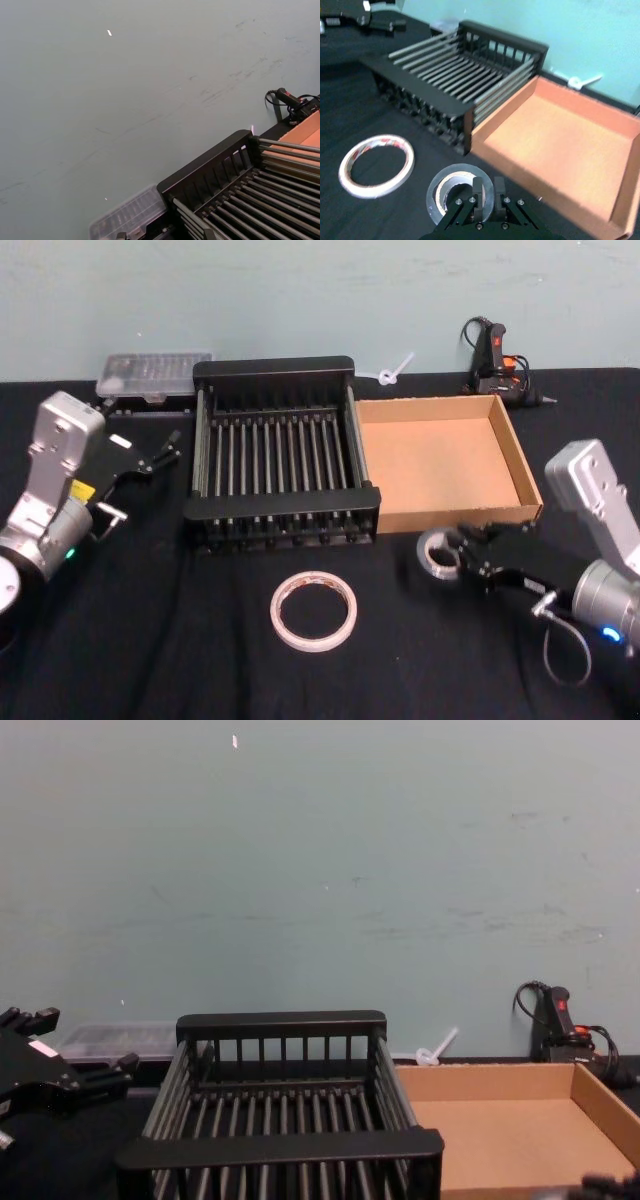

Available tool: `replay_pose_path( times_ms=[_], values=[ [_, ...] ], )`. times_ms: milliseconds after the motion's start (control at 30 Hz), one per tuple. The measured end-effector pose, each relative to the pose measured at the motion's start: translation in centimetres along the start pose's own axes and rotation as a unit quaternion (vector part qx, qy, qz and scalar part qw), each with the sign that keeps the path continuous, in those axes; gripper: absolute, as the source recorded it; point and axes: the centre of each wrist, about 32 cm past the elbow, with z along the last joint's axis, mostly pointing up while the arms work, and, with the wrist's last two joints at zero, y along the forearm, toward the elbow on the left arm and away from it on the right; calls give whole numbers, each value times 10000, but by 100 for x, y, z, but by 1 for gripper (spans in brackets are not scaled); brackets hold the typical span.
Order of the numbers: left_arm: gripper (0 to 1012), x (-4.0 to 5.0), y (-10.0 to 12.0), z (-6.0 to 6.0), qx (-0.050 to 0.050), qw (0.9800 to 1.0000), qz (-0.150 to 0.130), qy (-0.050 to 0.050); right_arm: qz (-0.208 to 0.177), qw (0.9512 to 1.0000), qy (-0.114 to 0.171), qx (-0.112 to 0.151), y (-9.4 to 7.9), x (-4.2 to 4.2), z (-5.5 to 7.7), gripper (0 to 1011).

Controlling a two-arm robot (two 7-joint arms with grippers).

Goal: Pick up the white tape and place it into the black box , Pick up the silver tape and place it into the brown box.

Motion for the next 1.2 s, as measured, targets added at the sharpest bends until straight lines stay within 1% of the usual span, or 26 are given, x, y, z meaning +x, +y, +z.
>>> replay_pose_path(
  times_ms=[33,100,133,200,233,333,367,467,533,667,700,767,833,867,900,967,1000,1100,1133,1200],
  values=[
    [1002,0,0,0,0,10000,0,0,-29,10000,-35,68,4,28,35,140],
    [1001,0,0,0,0,10000,0,0,-55,9999,-57,117,12,53,59,140],
    [1001,0,0,0,0,10000,0,0,-85,9998,-75,157,24,83,83,140],
    [1001,0,0,0,0,10000,0,0,-123,9997,-88,196,43,117,110,139],
    [1001,0,0,0,0,10000,0,0,-170,9995,-105,234,68,159,140,140],
    [1001,0,0,0,0,10000,0,0,-248,9992,-137,279,113,222,181,140],
    [1001,0,0,0,-1,10000,0,0,-315,9989,-165,319,149,263,214,140],
    [1001,0,0,0,0,10000,0,0,-418,9982,-195,374,210,329,261,140],
    [1001,0,0,0,0,10000,0,0,-543,9973,-221,444,296,414,328,140],
    [1001,0,0,0,0,10000,0,0,-648,9963,-244,516,376,490,392,140],
    [1001,0,0,0,0,10000,0,0,-683,9959,-250,537,417,521,415,140],
    [1001,0,0,0,0,10000,0,0,-738,9954,-274,553,479,569,451,139],
    [1001,0,0,0,0,10000,0,0,-770,9951,-282,554,521,597,468,140],
    [1001,0,0,0,0,10000,0,0,-801,9948,-284,558,569,622,484,140],
    [1001,0,0,0,0,10000,0,0,-801,9948,-284,558,569,622,484,140],
    [1001,0,0,0,0,10000,1,0,-882,9942,-271,546,667,676,504,139],
    [1001,0,0,0,0,10000,1,0,-882,9942,-271,546,667,676,504,140],
    [1001,0,0,0,1,10000,0,0,-982,9936,-231,510,789,742,520,140],
    [1001,0,0,0,0,10000,0,0,-982,9936,-231,510,789,742,520,140],
    [1001,0,0,0,0,10000,0,0,-1032,9933,-190,486,873,778,529,140]
  ],
)
